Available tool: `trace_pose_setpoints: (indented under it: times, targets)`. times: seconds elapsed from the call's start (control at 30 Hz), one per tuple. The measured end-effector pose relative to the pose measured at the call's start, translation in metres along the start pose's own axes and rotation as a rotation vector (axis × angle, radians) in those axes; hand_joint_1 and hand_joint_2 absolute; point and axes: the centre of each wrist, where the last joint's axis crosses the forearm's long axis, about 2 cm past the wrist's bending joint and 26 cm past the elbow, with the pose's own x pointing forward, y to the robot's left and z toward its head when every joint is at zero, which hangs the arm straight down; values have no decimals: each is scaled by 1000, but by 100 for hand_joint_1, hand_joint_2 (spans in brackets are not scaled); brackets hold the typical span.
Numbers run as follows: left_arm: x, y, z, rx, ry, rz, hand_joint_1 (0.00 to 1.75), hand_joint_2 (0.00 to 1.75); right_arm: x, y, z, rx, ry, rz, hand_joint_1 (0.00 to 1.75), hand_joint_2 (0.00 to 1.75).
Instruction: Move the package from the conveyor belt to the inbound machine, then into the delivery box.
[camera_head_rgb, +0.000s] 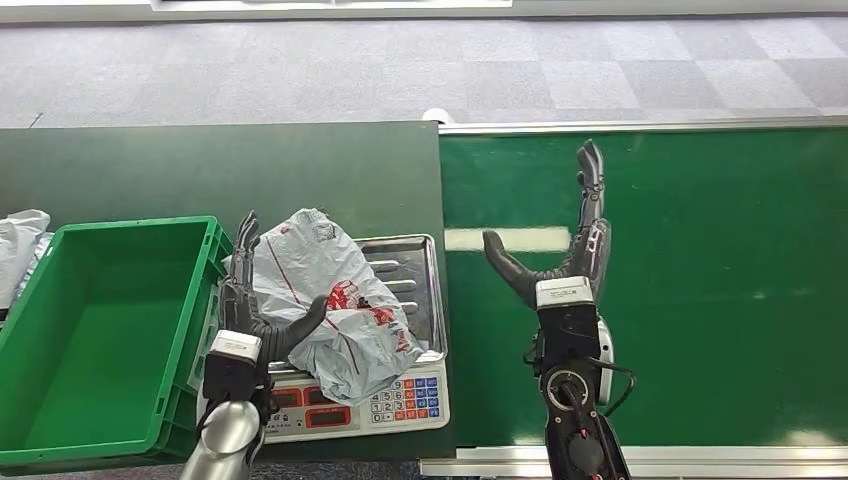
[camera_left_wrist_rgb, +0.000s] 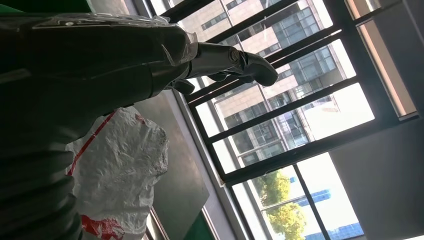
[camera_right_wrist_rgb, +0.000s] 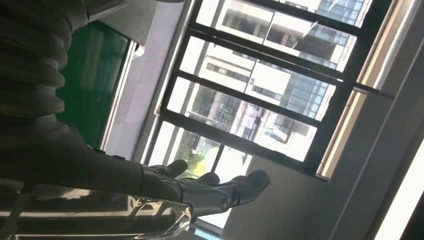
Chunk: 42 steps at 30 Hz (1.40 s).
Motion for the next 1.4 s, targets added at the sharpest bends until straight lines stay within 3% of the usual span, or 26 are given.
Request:
trace_pose_setpoints:
  times: [0.17, 0.33, 0.63, 0.93, 1.07, 1.23, 1.4]
  targets:
    - [-7, -5, -8, -35, 9, -37, 0, 175, 11, -25, 17, -64, -48, 63, 0, 175]
    - [-22, -10, -9, -63, 51, -65, 0, 175, 11, -35, 31, -66, -70, 39, 0, 175]
    - [-68, -3, 4, -111, 224, -250, 0, 175, 8, -36, 39, -28, -65, 12, 0, 175]
    - [-87, -1, -9, -147, 374, -396, 0, 175, 7, -40, 41, -19, -49, 24, 0, 175]
    - [-90, 1, -10, -157, 407, -390, 136, 175, 7, -39, 42, -16, -42, 19, 0, 175]
    - [-91, 2, -14, -158, 414, -380, 168, 175, 9, -37, 41, -25, -42, 13, 0, 175]
    - [-92, 5, -15, -154, 417, -370, 175, 175, 9, -37, 39, -32, -46, 10, 0, 175]
